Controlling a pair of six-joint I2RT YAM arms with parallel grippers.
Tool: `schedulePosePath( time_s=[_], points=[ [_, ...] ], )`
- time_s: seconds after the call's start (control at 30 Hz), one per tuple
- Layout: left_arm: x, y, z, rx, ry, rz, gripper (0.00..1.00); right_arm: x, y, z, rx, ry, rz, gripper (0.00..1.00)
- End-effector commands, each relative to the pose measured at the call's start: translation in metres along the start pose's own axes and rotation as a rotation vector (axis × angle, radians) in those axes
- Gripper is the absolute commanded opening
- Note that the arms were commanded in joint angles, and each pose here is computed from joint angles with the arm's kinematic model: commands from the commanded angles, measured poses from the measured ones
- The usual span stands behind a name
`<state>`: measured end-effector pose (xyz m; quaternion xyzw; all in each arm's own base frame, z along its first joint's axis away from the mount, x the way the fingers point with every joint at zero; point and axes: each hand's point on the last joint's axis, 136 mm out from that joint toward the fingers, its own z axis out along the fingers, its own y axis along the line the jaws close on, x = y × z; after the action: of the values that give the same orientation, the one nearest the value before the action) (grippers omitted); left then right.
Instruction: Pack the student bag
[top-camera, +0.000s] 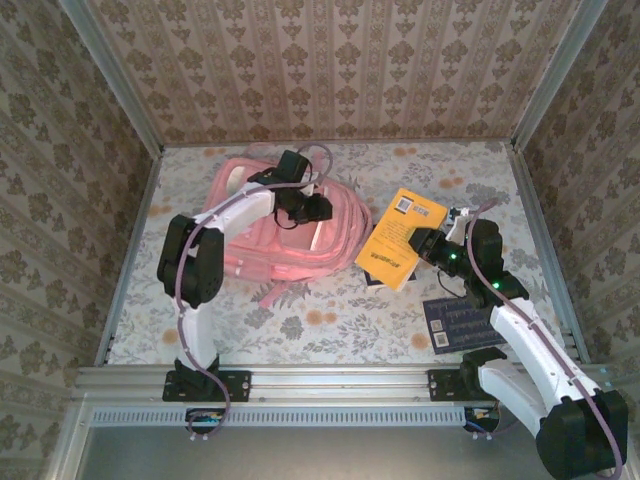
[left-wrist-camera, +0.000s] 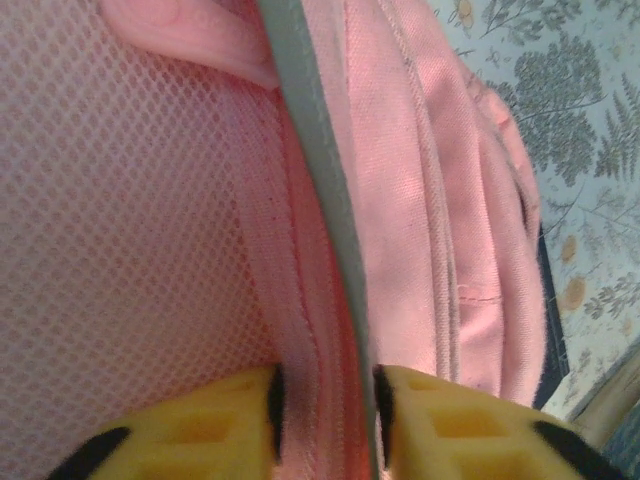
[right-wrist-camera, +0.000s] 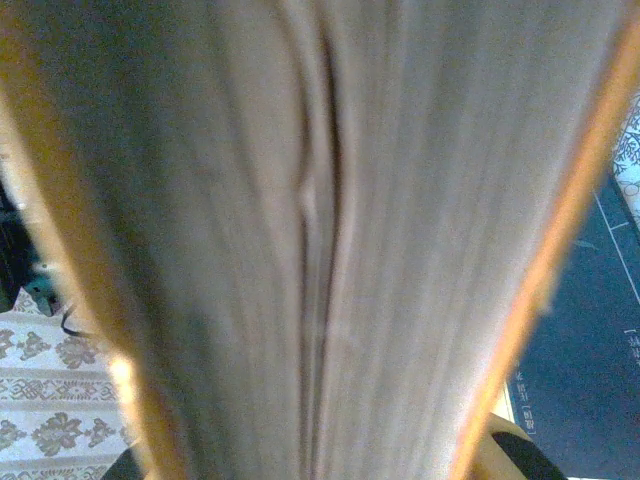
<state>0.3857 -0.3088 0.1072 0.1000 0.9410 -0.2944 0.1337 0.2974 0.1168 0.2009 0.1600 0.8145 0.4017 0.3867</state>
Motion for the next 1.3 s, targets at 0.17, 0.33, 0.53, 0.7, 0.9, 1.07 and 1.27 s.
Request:
schedulePosePath(
  time_s=[0.17, 0.33, 0.53, 0.7, 0.9, 1.07, 1.27],
  points=[
    [-0.001, -0.028, -0.008, 0.083, -0.001, 0.035, 0.0, -0.021, 0.026, -0.008, -0.076, -0.053, -0.059, 0.0],
    [-0.009, -0.052, -0.043, 0.139, -0.044, 0.067, 0.0, -0.023, 0.018, -0.012, -0.009, -0.064, -0.075, 0.0],
    [-0.01, -0.073, -0.083, 0.2, -0.064, 0.1, 0.0, -0.027, 0.005, -0.013, 0.096, -0.06, -0.065, 0.0],
    [-0.006, -0.087, -0.115, 0.257, -0.068, 0.129, 0.0, -0.03, 0.011, -0.016, 0.085, -0.066, -0.08, 0.0],
    [0.004, -0.109, -0.155, 0.38, -0.082, 0.161, 0.0, -0.024, 0.048, -0.009, -0.122, 0.0, -0.053, 0.0],
    [0.013, -0.12, -0.178, 0.491, -0.095, 0.162, 0.0, -0.029, 0.07, 0.0, -0.261, 0.025, 0.047, 0.0],
    [0.007, -0.121, -0.219, 0.596, -0.163, 0.145, 0.0, -0.034, 0.069, 0.012, -0.282, 0.028, 0.133, 0.0]
  ],
)
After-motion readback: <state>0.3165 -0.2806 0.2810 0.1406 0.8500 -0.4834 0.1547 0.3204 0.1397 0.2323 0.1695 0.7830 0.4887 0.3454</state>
